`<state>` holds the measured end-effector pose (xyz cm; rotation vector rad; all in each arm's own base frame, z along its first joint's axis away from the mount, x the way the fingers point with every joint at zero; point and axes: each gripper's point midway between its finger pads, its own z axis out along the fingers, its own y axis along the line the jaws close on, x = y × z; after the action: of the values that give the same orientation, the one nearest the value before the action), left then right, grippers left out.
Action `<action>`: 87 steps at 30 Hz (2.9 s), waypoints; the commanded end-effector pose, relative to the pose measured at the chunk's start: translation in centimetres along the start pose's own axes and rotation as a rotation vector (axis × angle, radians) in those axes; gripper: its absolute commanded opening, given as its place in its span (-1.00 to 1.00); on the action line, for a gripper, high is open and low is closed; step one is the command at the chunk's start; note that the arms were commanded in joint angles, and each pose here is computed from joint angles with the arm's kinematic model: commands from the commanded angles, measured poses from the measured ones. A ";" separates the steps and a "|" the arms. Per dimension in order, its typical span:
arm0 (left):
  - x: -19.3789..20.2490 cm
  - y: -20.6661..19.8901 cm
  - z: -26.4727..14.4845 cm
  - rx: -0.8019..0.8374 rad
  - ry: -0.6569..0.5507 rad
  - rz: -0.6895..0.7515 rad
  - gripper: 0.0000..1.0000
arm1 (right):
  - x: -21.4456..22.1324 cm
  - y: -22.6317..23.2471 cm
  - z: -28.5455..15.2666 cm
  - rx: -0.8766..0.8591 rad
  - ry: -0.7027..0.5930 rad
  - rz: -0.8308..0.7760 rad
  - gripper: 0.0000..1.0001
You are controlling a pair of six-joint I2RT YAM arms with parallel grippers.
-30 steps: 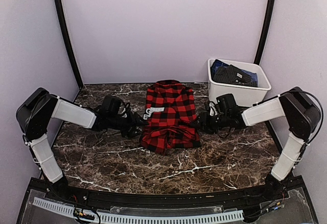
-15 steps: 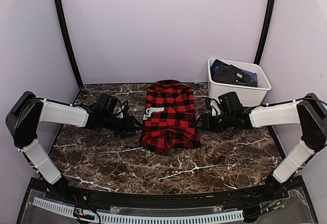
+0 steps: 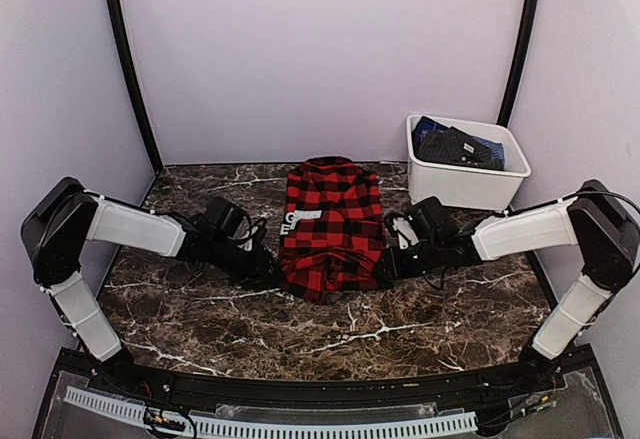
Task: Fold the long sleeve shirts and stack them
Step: Smooth out the 2/3-rectangle-folded shirt at the center of the board.
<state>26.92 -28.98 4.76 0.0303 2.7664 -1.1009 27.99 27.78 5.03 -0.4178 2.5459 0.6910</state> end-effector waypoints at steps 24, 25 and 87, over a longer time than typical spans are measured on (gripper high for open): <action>-7.6 -6.9 0.7 0.259 -0.073 -0.105 -1.00 | -8.0 0.7 0.5 0.124 -0.139 0.014 -1.00; -8.2 -7.2 0.9 0.280 -0.075 -0.128 -1.00 | -8.5 0.2 0.6 0.153 -0.148 0.022 -1.00; -14.6 -4.7 -0.5 0.283 -0.314 -0.369 -0.89 | -11.9 2.9 9.1 0.120 -0.040 -0.133 -0.23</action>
<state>40.26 -32.38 8.14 -0.6086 2.4411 -1.4401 39.71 37.27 5.62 -0.5124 2.4753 0.4903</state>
